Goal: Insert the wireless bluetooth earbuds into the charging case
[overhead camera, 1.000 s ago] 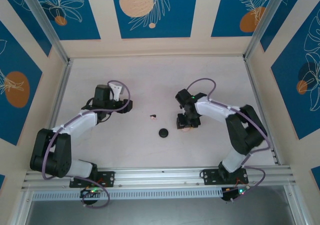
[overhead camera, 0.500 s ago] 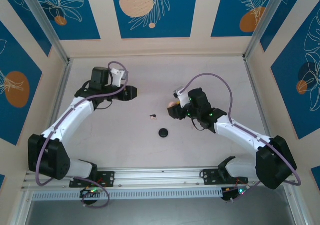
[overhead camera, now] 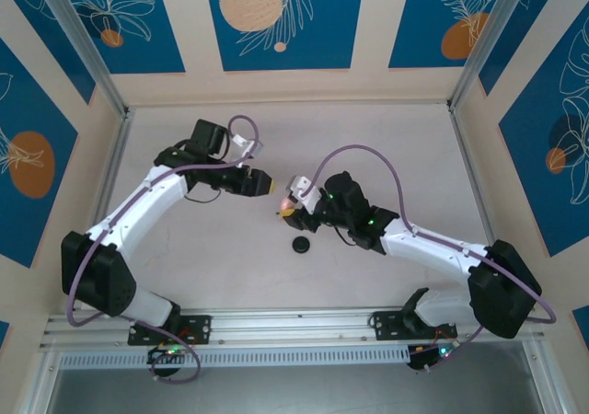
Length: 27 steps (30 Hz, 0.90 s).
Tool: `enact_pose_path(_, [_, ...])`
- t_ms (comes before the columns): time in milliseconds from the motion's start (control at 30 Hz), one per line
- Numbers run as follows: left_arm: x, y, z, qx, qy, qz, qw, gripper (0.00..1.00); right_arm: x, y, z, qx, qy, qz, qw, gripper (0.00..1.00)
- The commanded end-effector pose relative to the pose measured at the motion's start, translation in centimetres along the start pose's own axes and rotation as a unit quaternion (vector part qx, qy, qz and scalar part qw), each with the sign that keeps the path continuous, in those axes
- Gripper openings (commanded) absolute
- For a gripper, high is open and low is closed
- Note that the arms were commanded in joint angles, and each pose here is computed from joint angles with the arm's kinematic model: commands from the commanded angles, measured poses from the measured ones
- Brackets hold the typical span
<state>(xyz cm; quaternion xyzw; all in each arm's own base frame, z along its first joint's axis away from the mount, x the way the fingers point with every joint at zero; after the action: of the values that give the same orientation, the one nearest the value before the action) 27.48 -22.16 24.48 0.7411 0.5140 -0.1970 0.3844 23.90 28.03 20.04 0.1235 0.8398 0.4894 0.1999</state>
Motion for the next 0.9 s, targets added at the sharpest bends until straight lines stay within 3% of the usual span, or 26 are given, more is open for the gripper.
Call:
enact_pose_path(0, [-1.2,-1.3,0.5,0.031,-0.008,0.018,0.999,0.53,-0.6,2.6,0.3,-0.037,-0.014,-0.040,0.998,0.38])
enact_pose_path(200, [-1.3,-1.9,1.1,0.028,-0.002,0.024,0.999,0.52,-0.1,3.3,1.3,-0.043,-0.001,-0.049,0.998,0.37])
enact_pose_path(367, [-0.5,-1.8,1.2,0.025,0.023,0.025,0.999,0.45,0.6,3.8,1.6,-0.053,0.004,-0.055,0.997,0.37])
enact_pose_path(567, [-0.6,-2.2,1.8,0.039,0.007,0.020,0.999,0.42,0.4,3.9,2.1,-0.051,0.000,-0.052,0.997,0.37])
enact_pose_path(800, [-0.5,-2.6,2.2,0.060,-0.003,0.025,0.998,0.20,0.0,3.6,2.3,-0.048,-0.017,-0.048,0.998,0.37])
enact_pose_path(867, [-0.4,-2.6,2.2,0.060,0.001,0.027,0.998,0.18,-0.1,3.5,2.2,-0.048,-0.026,-0.047,0.997,0.38])
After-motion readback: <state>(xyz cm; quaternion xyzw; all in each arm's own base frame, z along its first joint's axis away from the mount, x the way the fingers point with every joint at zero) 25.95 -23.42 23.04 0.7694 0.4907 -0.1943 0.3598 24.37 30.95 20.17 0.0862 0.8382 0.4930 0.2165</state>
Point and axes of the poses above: each hand's point on the last joint's axis, 136 mm out from that joint toward the fingers, its own z axis out along the fingers, its own x axis along the line the jaws close on, y = z × x, the point moved 4 cm from there along -z, back along the fingers, and after that the axes turned 7 degrees about -z, right-handed, at the moved point
